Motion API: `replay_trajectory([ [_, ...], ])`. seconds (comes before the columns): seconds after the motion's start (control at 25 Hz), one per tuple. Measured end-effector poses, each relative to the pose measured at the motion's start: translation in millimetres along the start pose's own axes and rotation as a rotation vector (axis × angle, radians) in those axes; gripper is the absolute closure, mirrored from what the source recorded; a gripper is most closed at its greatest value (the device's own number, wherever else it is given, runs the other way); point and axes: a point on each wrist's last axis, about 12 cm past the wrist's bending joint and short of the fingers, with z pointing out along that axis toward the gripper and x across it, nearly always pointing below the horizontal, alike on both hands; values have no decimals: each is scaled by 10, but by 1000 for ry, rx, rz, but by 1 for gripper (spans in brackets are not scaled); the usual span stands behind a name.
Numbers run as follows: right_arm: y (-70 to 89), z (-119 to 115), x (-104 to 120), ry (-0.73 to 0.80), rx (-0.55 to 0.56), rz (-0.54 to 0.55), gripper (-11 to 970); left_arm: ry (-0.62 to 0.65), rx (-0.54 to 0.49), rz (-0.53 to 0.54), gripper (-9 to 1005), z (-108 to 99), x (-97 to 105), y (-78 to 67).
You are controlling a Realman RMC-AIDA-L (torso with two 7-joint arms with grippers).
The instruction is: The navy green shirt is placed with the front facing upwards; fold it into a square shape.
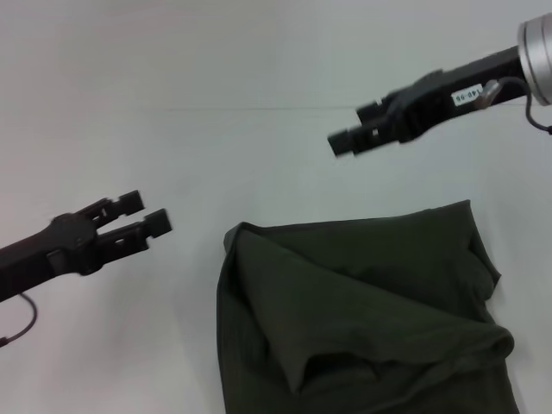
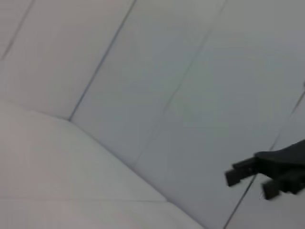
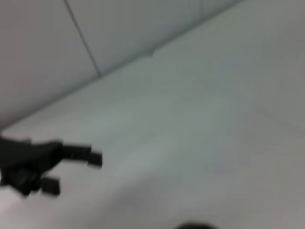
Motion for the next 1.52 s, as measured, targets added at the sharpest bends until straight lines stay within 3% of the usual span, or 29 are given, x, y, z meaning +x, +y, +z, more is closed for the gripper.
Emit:
replay_trajectory([
  [0.12, 160, 6, -123, 139, 1, -14, 295, -10, -25, -4, 48, -98, 31, -4],
  [0.24, 321, 74, -256, 278, 11, -54, 99, -35, -20, -7, 48, -150, 34, -28],
  [0.44, 520, 193, -367, 409, 21, -105, 31, -48, -10, -3, 48, -182, 36, -50],
  [0.68, 670, 319, -379, 478, -6, -113, 40, -49, -11, 6, 48, -191, 37, -52],
  [0.92, 859, 490, -413, 504, -156, -103, 43, -54, -16, 21, 49, -200, 94, -67],
  [1.28, 918, 868, -373, 629, -203, -79, 45, -64, -40, 35, 48, -247, 138, -71],
  [1.52, 965, 926, -436, 640, -197, -90, 47, -64, -40, 42, 48, -231, 126, -63],
])
